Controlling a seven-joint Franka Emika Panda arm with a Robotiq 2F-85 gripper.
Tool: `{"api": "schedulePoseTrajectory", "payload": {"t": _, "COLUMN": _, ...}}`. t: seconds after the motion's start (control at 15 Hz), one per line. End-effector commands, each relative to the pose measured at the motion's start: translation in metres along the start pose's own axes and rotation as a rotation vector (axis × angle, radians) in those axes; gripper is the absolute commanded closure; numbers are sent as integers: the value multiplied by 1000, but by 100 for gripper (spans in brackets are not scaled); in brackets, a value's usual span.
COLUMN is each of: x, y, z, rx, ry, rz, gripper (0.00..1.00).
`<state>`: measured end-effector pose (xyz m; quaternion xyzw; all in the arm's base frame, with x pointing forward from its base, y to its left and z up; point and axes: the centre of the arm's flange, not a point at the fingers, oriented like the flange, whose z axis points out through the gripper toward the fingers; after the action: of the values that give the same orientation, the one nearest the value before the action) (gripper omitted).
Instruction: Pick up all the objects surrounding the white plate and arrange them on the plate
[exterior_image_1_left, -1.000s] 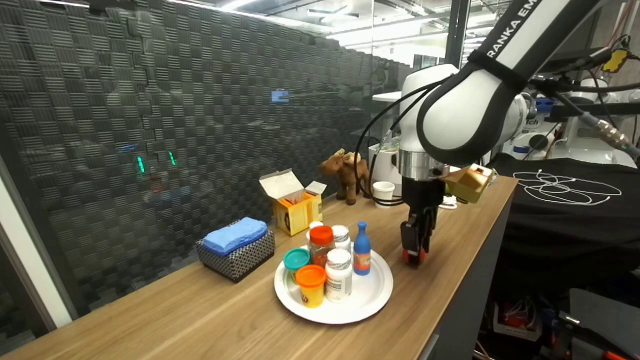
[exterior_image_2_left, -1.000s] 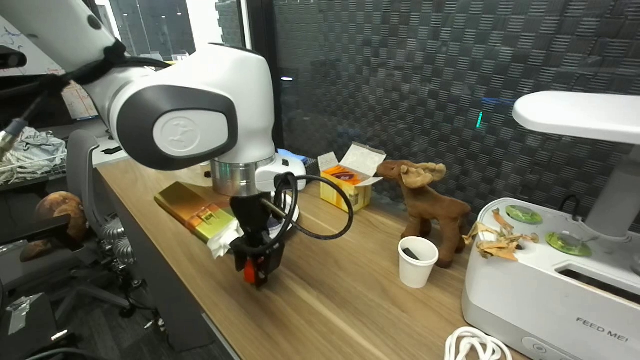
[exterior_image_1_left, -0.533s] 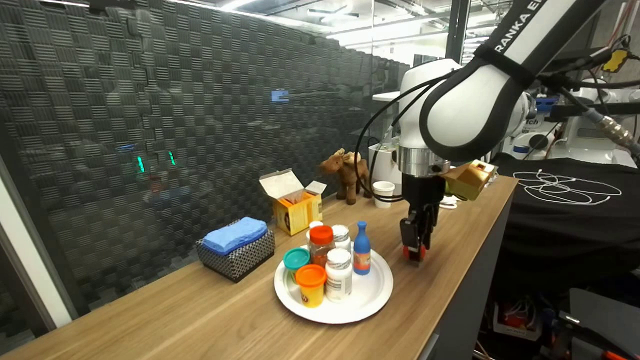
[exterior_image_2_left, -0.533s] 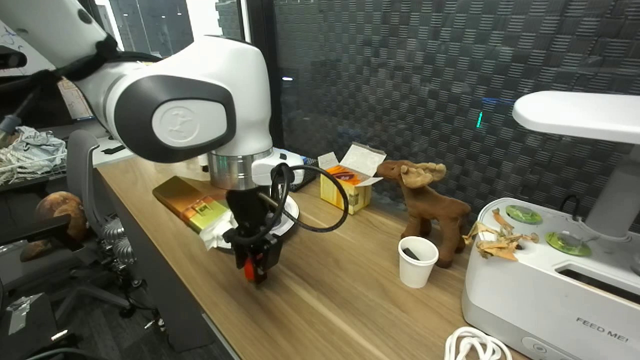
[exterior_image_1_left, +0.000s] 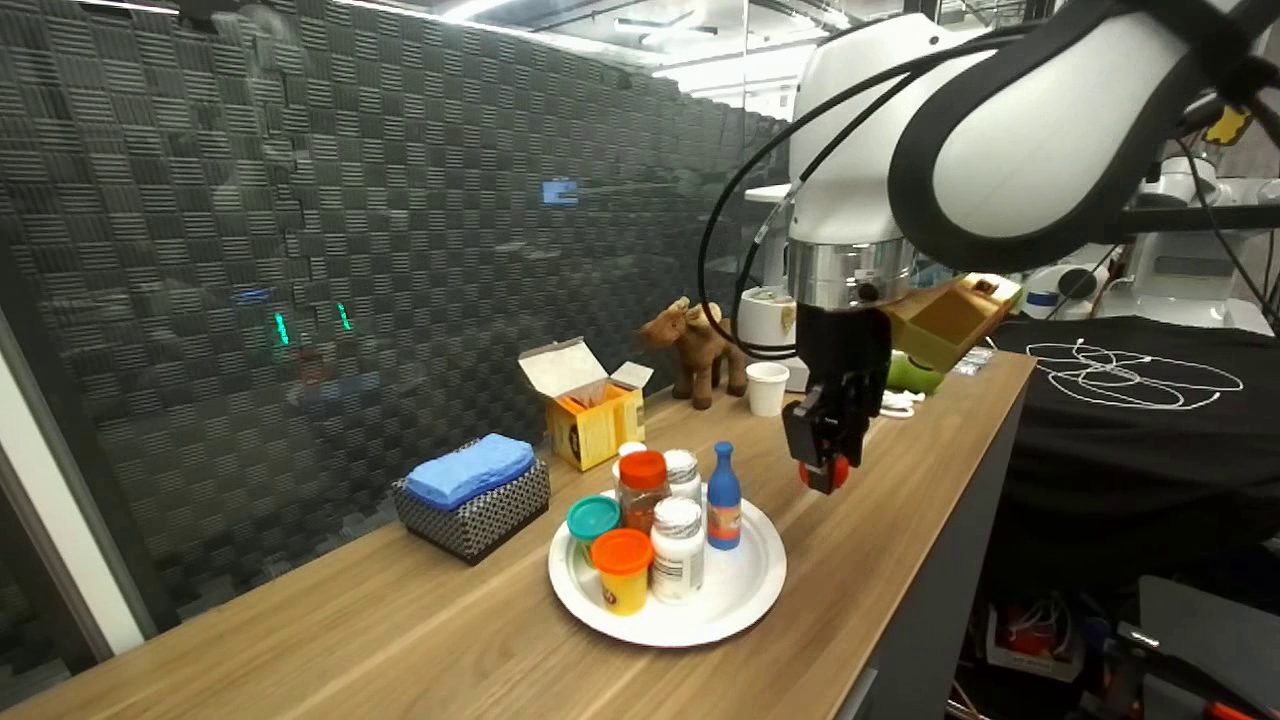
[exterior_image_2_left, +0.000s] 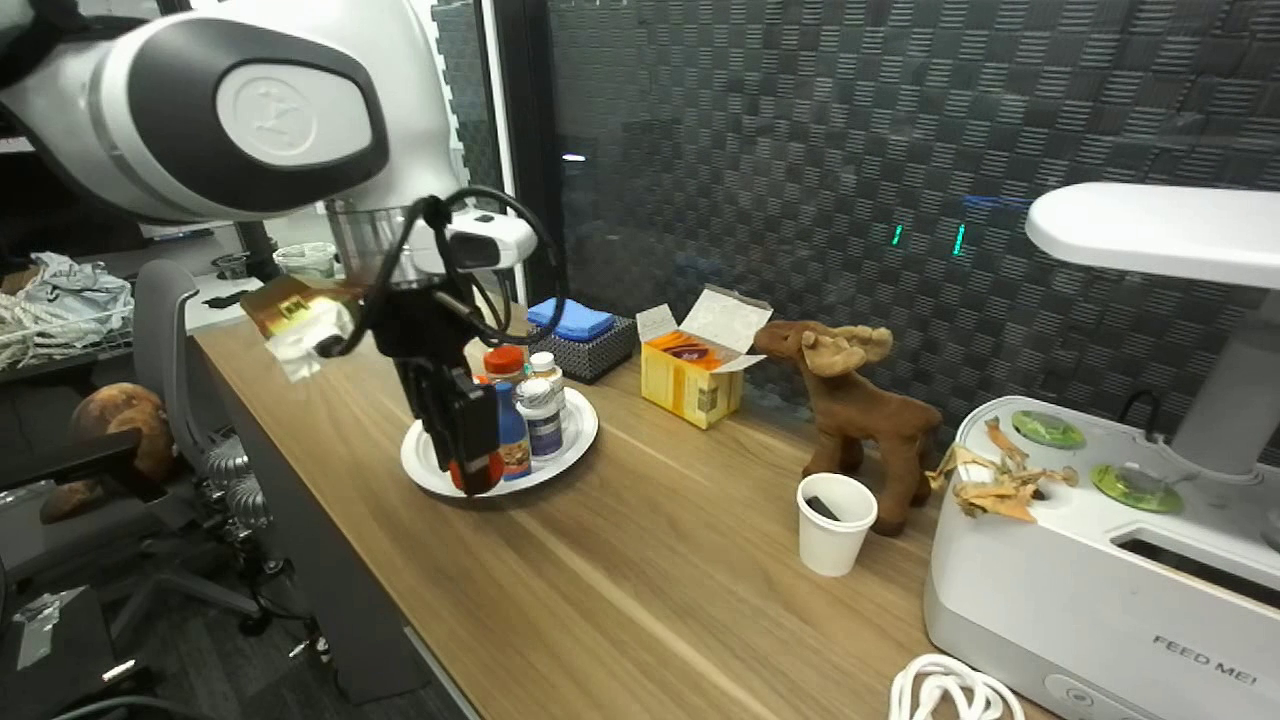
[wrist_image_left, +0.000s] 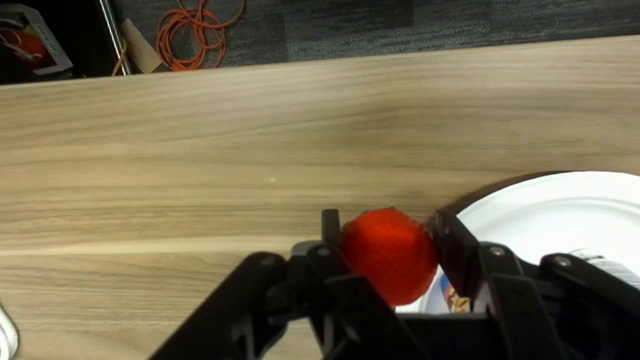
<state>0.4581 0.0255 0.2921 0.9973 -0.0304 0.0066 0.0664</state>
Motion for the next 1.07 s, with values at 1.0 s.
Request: {"api": "schedulePoseTrajectory", "payload": {"t": 1.0, "x": 10, "y": -59, "z": 14, "rx": 123, "ry": 39, "rz": -53, "gripper": 75}}
